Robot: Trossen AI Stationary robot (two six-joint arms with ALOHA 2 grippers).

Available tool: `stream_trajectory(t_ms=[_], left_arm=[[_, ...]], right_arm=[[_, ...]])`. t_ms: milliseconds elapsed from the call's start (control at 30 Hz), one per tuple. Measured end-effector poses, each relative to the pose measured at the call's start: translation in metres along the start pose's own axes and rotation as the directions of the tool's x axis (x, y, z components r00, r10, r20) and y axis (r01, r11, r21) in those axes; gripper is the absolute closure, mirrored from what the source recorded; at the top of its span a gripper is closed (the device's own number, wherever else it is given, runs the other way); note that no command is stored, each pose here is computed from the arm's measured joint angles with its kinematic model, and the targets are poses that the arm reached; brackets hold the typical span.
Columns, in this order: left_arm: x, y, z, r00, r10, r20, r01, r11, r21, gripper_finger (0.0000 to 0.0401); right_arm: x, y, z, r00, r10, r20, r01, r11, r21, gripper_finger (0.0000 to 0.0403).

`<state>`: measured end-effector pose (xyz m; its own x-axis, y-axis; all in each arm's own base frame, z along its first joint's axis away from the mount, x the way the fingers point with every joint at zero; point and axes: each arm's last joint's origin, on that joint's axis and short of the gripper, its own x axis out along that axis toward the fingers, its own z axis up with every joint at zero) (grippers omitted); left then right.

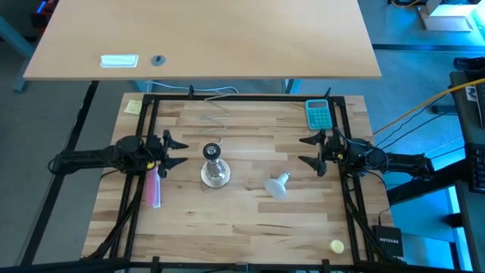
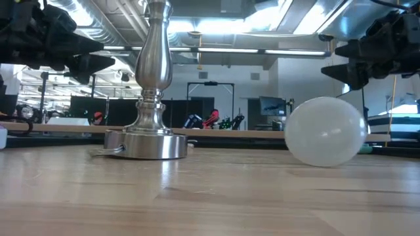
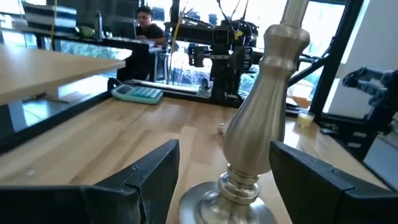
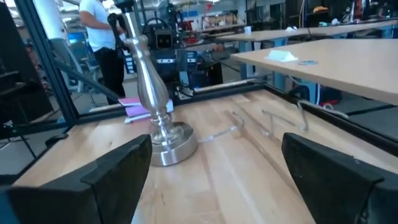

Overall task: Screw lightbulb
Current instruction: Return to Home Position

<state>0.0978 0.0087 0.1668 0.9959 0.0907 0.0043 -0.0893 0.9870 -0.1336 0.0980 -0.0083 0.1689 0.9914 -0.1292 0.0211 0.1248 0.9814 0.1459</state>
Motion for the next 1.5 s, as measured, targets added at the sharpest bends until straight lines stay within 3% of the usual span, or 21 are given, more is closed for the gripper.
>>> stream_trajectory(t_ms=[1500], left_arm=[[0.0003,0.0001,-0.0009,1.0,0.001,-0.007,-0.001,1.0,0.003,0.0164]], right_arm=[[0.0003,0.0008,-0.002,0.999,0.036,-0.015,-0.037,0.999,-0.001,0.004]])
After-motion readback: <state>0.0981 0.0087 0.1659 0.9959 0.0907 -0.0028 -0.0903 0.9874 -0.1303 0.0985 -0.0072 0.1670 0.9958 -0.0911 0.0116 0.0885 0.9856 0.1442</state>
